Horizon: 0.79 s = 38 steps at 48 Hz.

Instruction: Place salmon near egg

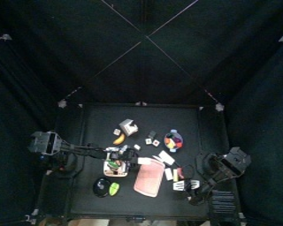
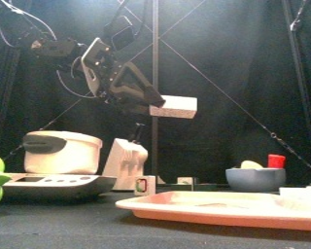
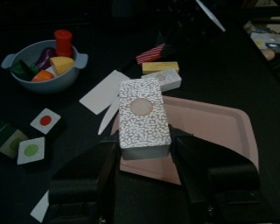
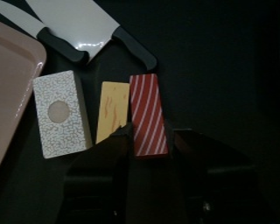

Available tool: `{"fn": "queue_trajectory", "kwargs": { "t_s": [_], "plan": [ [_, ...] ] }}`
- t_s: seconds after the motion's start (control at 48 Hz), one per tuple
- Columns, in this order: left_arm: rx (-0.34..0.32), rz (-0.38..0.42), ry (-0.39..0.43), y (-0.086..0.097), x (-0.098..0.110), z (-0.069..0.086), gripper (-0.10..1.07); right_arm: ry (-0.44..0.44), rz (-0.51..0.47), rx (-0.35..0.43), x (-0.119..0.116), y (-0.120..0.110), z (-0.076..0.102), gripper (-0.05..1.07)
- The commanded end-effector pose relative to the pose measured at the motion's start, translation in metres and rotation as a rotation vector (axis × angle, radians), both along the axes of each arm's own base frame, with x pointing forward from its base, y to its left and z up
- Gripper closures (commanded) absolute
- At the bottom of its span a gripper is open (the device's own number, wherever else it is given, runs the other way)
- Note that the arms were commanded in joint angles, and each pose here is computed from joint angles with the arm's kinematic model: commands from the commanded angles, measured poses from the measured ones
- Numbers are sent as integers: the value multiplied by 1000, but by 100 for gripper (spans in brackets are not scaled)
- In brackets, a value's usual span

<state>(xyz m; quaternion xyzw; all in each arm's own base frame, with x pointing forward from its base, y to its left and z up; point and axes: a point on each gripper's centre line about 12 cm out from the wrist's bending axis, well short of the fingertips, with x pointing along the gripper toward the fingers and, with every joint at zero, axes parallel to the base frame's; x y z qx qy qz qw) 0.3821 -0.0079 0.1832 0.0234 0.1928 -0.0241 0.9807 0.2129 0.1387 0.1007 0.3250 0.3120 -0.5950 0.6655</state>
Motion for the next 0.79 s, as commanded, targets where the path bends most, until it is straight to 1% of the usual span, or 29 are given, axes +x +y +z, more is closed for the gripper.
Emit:
{"fn": "queue_trajectory", "kwargs": {
  "t_s": [0.0, 0.104, 0.375, 0.521, 0.604, 0.646, 0.688, 0.771],
  "plan": [
    [-1, -2, -46, -1, 3, 15, 54, -20, -8, 17, 2, 1, 5, 18],
    [-1, -2, -44, -1, 3, 15, 54, -19, -9, 19, 2, 2, 5, 13],
    [-1, -2, -48, -1, 3, 15, 54, -18, -3, 22, 2, 1, 6, 13],
    [-1, -2, -46, -1, 3, 15, 54, -16, 23, 15, 3, 0, 7, 13],
    [-1, -2, -48, -1, 3, 15, 54, -23, 71, 12, 4, -1, 12, 13],
    [-1, -2, -48, -1, 4, 16, 54, -27, 115, 11, 5, -3, 18, 13],
    [2, -3, -48, -1, 4, 16, 54, -36, 154, 9, 7, -4, 24, 13],
    [4, -5, -48, -1, 3, 15, 54, -68, 260, -13, 14, -8, 40, 13]
  ]
}}
